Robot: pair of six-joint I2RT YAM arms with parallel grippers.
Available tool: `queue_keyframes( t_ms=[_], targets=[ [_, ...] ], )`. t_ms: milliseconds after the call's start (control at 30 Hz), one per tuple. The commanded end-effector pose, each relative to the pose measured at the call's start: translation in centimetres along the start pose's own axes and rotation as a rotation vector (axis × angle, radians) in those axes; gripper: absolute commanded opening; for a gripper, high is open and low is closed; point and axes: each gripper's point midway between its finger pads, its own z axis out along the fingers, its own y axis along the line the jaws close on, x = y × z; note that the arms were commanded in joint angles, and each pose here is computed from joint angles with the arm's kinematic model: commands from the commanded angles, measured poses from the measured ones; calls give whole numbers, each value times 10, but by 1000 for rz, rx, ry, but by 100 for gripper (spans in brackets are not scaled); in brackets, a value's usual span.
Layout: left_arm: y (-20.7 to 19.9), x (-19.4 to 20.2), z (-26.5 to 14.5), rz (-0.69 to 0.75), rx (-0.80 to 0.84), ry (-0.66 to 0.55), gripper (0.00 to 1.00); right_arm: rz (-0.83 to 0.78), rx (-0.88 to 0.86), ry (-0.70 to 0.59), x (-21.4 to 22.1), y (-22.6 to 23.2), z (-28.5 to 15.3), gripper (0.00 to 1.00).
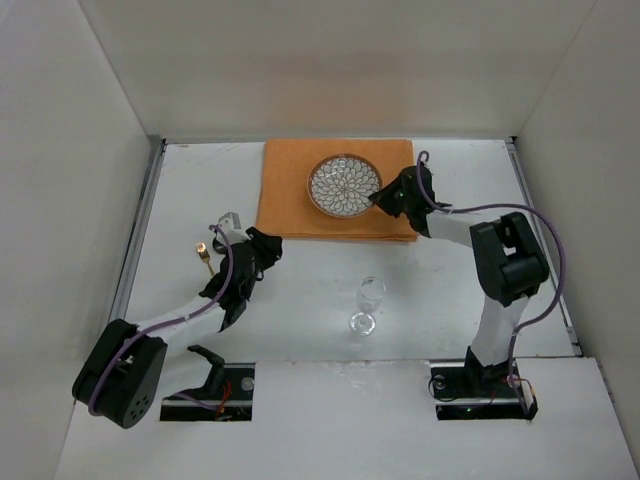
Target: Set the dinner table for one person
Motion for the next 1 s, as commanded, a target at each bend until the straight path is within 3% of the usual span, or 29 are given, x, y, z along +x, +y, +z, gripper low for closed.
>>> queue_keyframes(
  t_ms=[0, 333, 533, 767, 967],
  targets=[
    [-1, -7, 1, 11, 6, -35, 33, 83, -288, -122, -52, 97, -1, 5],
    [6, -3, 6, 25, -28, -12, 33, 121, -233, -58, -29, 91, 43, 7],
    [12, -5, 7, 41, -64, -21, 34, 67, -124, -11, -3, 65, 54, 19],
    [14, -4, 8, 55, -79, -25, 34, -57, -55, -69, -8, 46, 15, 69],
    [15, -7, 8, 62, -86, -36, 35, -197, -56, -140, -24, 40, -47, 82]
  ],
)
